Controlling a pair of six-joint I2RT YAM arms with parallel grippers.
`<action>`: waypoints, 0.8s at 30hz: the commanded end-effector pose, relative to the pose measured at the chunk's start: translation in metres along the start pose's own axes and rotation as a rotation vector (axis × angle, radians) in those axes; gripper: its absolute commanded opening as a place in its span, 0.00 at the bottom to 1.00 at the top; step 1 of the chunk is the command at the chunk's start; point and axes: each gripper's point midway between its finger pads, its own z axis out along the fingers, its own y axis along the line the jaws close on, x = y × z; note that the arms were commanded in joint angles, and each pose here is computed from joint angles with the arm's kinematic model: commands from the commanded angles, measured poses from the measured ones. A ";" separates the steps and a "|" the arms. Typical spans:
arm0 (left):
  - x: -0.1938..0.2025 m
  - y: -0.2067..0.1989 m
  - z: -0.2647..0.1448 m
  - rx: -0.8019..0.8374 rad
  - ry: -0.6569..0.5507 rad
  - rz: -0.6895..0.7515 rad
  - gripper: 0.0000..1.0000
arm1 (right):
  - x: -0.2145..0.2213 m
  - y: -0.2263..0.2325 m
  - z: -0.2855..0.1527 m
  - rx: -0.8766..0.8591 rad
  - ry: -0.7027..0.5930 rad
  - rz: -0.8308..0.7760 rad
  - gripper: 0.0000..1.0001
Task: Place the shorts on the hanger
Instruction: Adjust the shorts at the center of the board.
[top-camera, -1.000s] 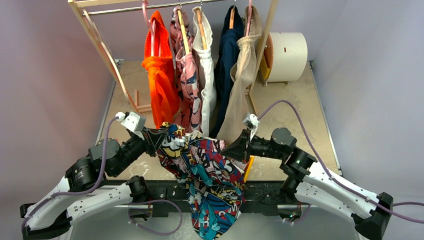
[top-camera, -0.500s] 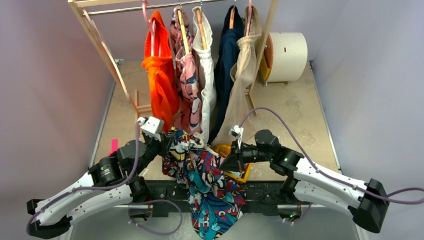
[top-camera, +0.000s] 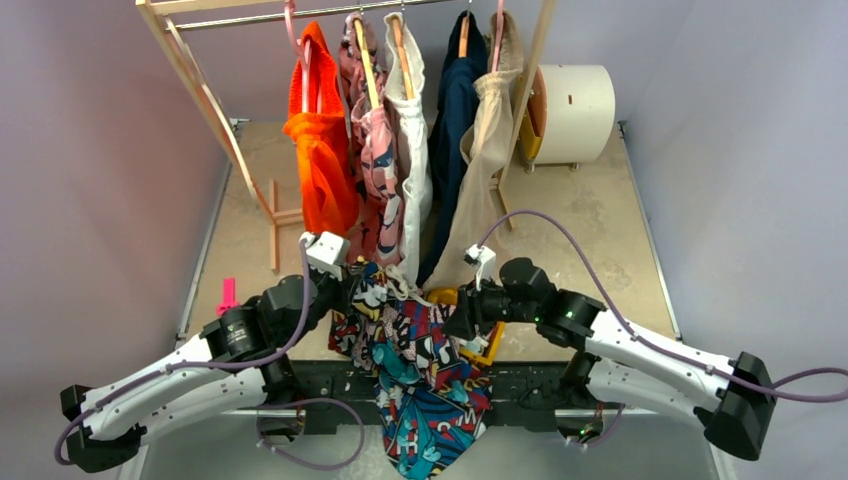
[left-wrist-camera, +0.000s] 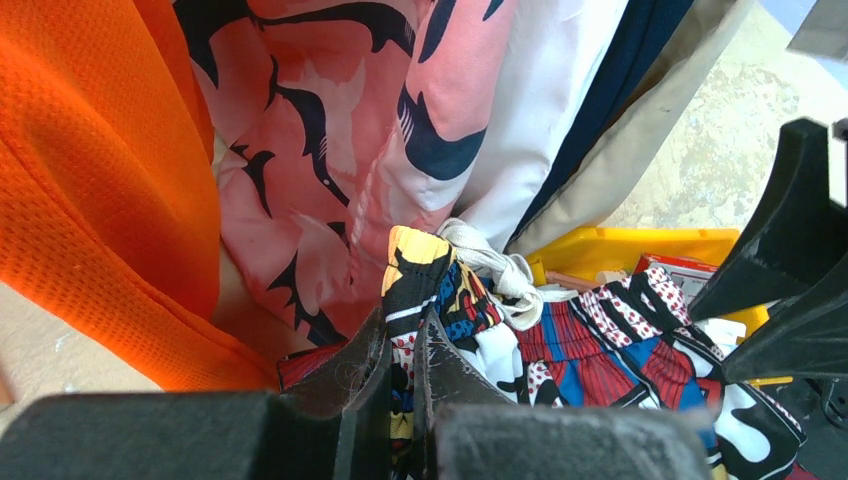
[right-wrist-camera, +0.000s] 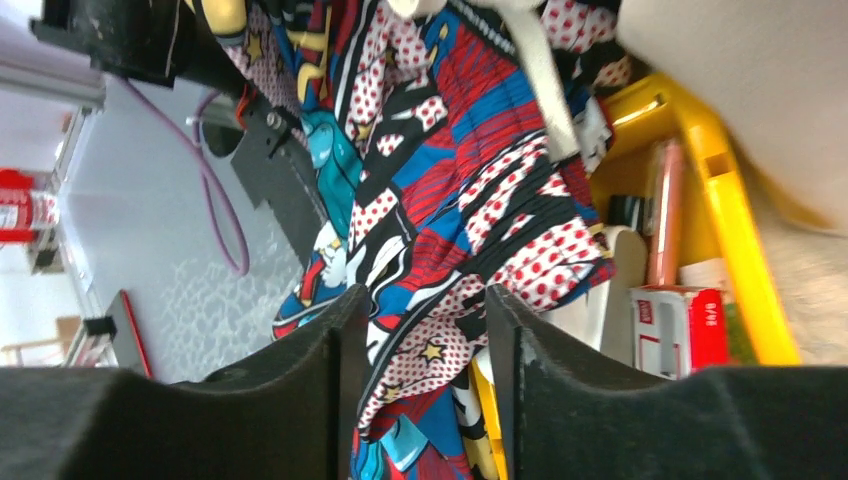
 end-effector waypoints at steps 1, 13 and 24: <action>-0.014 -0.006 0.000 0.023 -0.052 -0.039 0.00 | -0.032 -0.001 -0.016 0.100 -0.099 0.031 0.53; -0.012 -0.007 0.000 0.032 -0.044 -0.041 0.00 | -0.040 -0.026 -0.010 0.284 -0.114 0.195 0.63; -0.013 -0.008 -0.002 0.040 -0.047 -0.044 0.00 | -0.042 -0.039 0.011 0.315 -0.126 0.213 0.59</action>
